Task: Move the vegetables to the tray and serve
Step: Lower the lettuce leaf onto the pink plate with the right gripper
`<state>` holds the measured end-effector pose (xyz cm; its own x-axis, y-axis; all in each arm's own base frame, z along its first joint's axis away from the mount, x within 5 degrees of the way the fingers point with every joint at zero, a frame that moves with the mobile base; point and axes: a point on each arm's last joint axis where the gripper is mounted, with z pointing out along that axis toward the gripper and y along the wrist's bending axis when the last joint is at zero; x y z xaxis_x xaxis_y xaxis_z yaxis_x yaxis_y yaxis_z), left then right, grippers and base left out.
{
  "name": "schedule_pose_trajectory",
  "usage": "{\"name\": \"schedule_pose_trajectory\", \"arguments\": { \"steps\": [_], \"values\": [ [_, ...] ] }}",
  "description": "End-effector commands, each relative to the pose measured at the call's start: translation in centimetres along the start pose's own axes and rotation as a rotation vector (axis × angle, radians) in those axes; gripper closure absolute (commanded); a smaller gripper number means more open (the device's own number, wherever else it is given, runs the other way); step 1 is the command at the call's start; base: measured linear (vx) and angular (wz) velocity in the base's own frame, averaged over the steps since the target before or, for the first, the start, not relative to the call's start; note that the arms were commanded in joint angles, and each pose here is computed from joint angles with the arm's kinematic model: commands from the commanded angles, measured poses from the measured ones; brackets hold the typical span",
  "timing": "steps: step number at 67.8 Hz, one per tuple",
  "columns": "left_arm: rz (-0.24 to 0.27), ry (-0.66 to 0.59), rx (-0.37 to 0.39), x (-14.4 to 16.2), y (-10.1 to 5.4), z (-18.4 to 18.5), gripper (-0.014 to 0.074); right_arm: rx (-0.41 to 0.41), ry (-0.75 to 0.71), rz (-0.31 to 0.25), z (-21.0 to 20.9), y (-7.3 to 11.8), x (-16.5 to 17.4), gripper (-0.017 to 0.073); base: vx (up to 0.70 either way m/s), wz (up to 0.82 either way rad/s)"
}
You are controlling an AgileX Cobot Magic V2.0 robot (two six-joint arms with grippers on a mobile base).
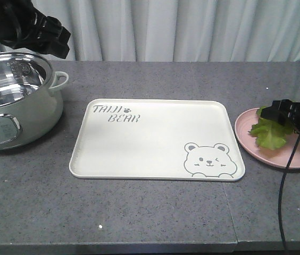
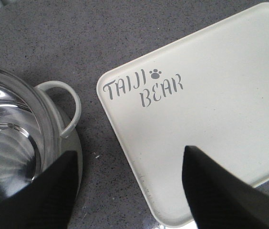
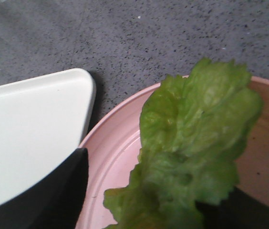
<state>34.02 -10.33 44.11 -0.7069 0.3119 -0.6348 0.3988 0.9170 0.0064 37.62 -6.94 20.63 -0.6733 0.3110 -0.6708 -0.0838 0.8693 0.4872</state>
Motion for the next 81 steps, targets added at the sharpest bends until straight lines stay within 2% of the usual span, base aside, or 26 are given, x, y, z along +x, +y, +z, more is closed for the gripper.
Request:
{"name": "schedule_pose_trajectory", "arguments": {
  "steps": [1, 9, 17, 22, 35, 48, 53, 60, 69, 74, 81],
  "values": [
    [-0.025, -0.104, -0.003, -0.5, -0.2, -2.5, 0.0150, -0.009, -0.068, -0.065, -1.6, 1.1, -1.7, 0.0146, 0.00, 0.00],
    [-0.026, -0.108, -0.003, -0.6, -0.2, -2.5, 0.0150, -0.025, -0.063, -0.115, -1.6, 1.4, -1.7, 0.0146, 0.00, 0.00],
    [-0.026, -0.108, -0.003, -0.6, -0.2, -2.5, 0.0150, -0.034, -0.065, -0.124, -1.7, 1.6, -1.7, 0.0146, 0.00, 0.00],
    [-0.027, -0.108, -0.003, -0.6, -0.2, -2.5, 0.0150, -0.051, -0.064, -0.151, -1.9, 1.9, -1.7, 0.0148, 0.00, 0.00],
    [-0.027, -0.102, -0.002, -0.5, -0.2, -2.5, 0.0150, 0.002, -0.092, -0.169, -2.3, 1.6, -2.2, 0.0151, 0.00, 0.00],
    [-0.034, -0.104, -0.002, -0.5, -0.2, -2.5, 0.0150, 0.029, -0.107, -0.254, -2.6, 1.8, -2.4, 0.0155, 0.00, 0.00],
    [-0.045, -0.104, -0.002, -0.5, -0.2, -2.5, 0.0150, 0.050, -0.118, -0.238, -2.8, 1.6, -2.6, 0.0158, 0.00, 0.00],
    [-0.045, -0.108, -0.002, -0.6, -0.2, -2.5, 0.0150, -0.017, -0.101, -0.277, -2.7, 2.6, -2.4, 0.0158, 0.00, 0.00],
    [-0.045, -0.119, -0.003, -0.7, -0.2, -2.5, 0.0150, -0.069, -0.085, -0.287, -2.3, 3.9, -2.1, 0.0158, 0.00, 0.00],
    [-0.045, -0.119, -0.003, -0.7, -0.2, -2.5, 0.0150, -0.051, -0.094, -0.298, -2.4, 3.9, -2.3, 0.0159, 0.00, 0.00],
    [-0.045, -0.116, -0.003, -0.6, -0.2, -2.5, 0.0150, -0.021, -0.103, -0.286, -2.5, 3.5, -2.4, 0.0164, 0.00, 0.00]
  ]
}}
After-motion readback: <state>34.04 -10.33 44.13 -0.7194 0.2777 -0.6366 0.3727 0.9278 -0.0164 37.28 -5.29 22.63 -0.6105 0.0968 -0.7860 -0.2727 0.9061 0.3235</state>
